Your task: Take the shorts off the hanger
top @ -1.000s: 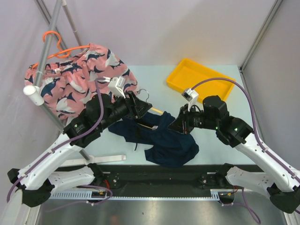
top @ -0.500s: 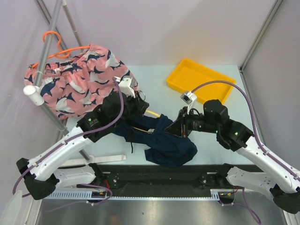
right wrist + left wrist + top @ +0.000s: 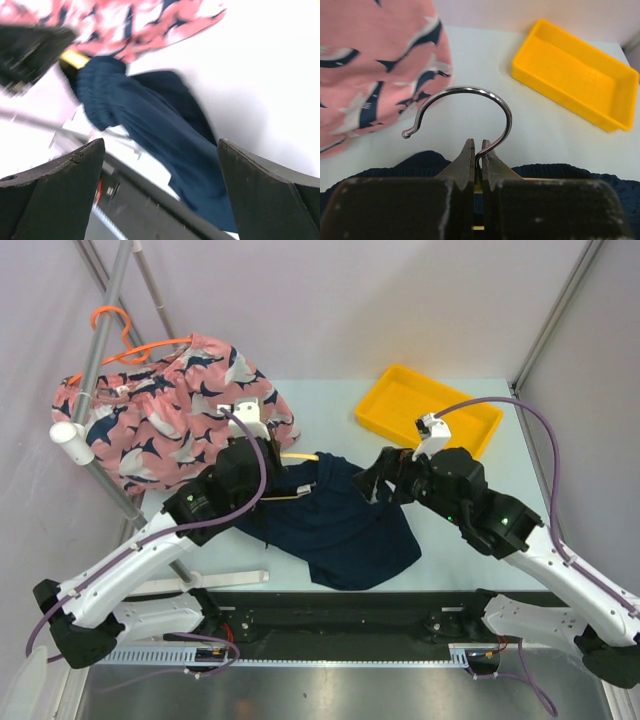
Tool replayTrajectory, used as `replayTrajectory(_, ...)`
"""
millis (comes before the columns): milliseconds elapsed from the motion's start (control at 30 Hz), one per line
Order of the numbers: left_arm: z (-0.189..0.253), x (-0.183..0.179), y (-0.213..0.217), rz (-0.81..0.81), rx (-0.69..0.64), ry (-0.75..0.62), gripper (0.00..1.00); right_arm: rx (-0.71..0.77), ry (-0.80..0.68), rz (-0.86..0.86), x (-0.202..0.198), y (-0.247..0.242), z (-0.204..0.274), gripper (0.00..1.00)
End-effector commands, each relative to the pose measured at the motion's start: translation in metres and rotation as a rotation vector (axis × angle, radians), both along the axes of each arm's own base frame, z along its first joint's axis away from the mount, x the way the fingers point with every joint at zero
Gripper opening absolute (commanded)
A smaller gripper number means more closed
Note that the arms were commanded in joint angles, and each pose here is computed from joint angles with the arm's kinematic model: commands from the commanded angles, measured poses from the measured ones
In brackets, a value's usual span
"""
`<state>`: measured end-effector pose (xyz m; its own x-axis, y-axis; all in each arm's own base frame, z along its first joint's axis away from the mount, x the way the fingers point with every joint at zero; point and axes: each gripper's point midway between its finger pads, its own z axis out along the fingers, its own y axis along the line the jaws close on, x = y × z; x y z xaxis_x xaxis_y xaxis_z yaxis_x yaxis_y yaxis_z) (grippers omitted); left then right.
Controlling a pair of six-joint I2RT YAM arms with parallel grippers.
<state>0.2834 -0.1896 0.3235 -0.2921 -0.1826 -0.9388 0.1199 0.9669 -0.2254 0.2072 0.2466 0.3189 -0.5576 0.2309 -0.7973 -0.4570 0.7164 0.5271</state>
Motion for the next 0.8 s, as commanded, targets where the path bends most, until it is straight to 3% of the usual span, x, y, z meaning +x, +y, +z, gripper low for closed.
replayTrajectory(0,0.058,0.007,0.04,0.195,-0.069,-0.174,0.01,0.009,-0.042,-0.258,0.029,-0.014,0.025,1.0)
replayTrajectory(133,0.054,0.01,0.044,0.226,-0.051,-0.183,0.0,-0.058,-0.17,-0.342,0.029,-0.002,0.046,1.0)
replayTrajectory(333,0.04,0.012,0.04,0.225,-0.035,-0.152,0.0,-0.096,-0.264,-0.324,0.019,0.053,0.059,1.0)
replayTrajectory(433,0.037,0.009,0.038,0.214,-0.062,-0.14,0.0,-0.131,-0.277,-0.299,0.02,0.08,0.051,0.83)
replayTrajectory(667,0.035,0.0,0.042,0.192,-0.106,-0.132,0.0,-0.225,-0.285,-0.349,0.032,0.112,0.023,0.66)
replayTrajectory(767,0.034,-0.004,0.045,0.182,-0.115,-0.133,0.0,-0.265,-0.292,-0.432,0.038,0.104,0.021,0.48)
